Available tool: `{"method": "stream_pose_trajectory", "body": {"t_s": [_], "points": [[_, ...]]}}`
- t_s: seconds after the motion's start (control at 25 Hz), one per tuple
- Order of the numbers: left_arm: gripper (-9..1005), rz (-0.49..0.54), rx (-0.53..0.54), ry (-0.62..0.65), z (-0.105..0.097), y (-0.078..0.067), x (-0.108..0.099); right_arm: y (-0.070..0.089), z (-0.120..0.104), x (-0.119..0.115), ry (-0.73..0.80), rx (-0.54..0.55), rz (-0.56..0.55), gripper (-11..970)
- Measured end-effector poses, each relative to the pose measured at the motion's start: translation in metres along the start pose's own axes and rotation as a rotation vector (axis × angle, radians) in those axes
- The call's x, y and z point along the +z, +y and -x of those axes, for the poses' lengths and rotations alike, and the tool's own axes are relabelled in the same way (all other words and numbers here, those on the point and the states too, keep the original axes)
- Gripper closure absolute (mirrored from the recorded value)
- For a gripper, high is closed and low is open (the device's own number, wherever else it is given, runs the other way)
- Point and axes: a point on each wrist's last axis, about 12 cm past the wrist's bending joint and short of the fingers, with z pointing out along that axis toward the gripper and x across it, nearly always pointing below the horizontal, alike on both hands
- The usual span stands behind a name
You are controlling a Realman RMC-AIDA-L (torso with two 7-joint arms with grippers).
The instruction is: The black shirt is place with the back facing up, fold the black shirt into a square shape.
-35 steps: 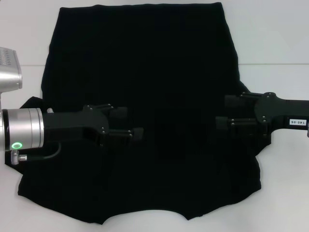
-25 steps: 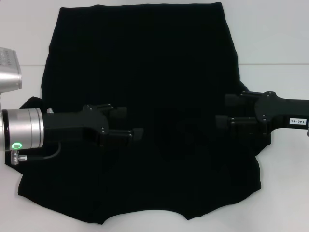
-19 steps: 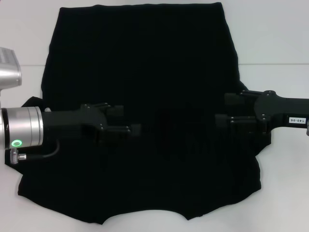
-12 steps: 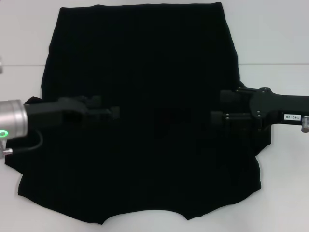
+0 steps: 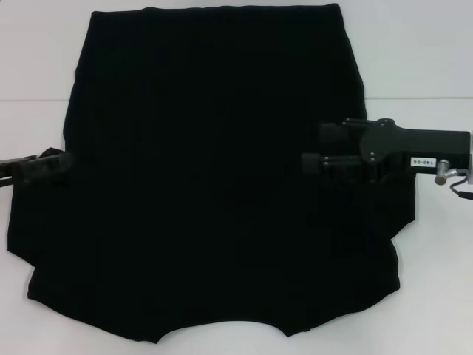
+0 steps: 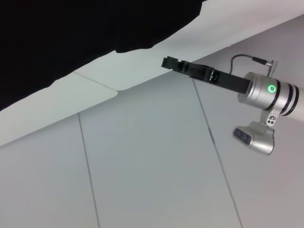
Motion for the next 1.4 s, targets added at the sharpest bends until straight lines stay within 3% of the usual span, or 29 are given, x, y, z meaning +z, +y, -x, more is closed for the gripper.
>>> {"method": "stream_pose_trajectory", "body": {"t_s": [0.24, 0.44, 1.4], "points": [[108, 0.090, -0.034, -0.010, -0.007, 0.014, -0.015, -0.001, 0.006, 0.008, -0.002, -0.013, 0.000, 88], [108, 0.160, -0.049, 0.035, -0.017, 0.022, -0.016, -0.001, 0.008, 0.010, -0.002, -0.017, -0.002, 89], [109, 0.218, -0.065, 0.128, -0.037, 0.027, -0.004, -0.003, 0.007, 0.009, -0.003, -0.013, -0.020, 95]]}}
